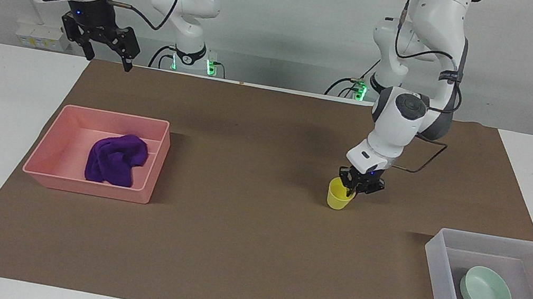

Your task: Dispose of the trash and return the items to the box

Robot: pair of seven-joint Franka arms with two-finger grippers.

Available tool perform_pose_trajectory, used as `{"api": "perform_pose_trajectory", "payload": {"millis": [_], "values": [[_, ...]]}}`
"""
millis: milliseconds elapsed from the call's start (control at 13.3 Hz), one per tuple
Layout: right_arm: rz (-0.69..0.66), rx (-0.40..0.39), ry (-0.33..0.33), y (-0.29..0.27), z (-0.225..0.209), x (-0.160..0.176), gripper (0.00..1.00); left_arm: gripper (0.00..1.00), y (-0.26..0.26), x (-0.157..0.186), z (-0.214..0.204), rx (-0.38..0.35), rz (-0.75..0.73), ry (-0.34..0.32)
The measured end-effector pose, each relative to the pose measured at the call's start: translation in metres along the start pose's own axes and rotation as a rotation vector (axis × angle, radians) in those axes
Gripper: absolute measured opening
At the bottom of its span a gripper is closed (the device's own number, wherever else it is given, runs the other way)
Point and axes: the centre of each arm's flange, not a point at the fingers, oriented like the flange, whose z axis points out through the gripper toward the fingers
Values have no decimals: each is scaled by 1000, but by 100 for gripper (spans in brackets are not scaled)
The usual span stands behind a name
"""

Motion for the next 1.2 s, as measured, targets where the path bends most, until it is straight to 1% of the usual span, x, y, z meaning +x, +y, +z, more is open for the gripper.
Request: {"api": "perform_pose_trajectory", "payload": {"millis": [75, 225, 376, 526, 676, 902, 1052, 1202], "values": [[0, 0, 0, 0, 0, 0, 100, 3, -6, 4, -10, 0, -12, 19], [0, 0, 1, 0, 0, 0, 100, 3, -35, 18, -35, 5, -60, 72], [0, 1, 5, 0, -3, -1, 100, 3, -85, 38, -62, 22, -95, 126], [0, 2, 11, 1, -6, -3, 100, 3, -145, 52, -87, 50, -105, 146], [0, 3, 14, 1, -7, -4, 100, 3, -194, 65, -110, 71, -110, 142], [1, 3, 15, 1, -8, -4, 100, 3, -242, 89, -145, 84, -150, 136], [1, 3, 15, 1, -8, -4, 100, 3, -269, 99, -155, 87, -183, 119], [1, 3, 15, 1, -8, -4, 100, 3, -292, 110, -152, 86, -208, 92]]}}
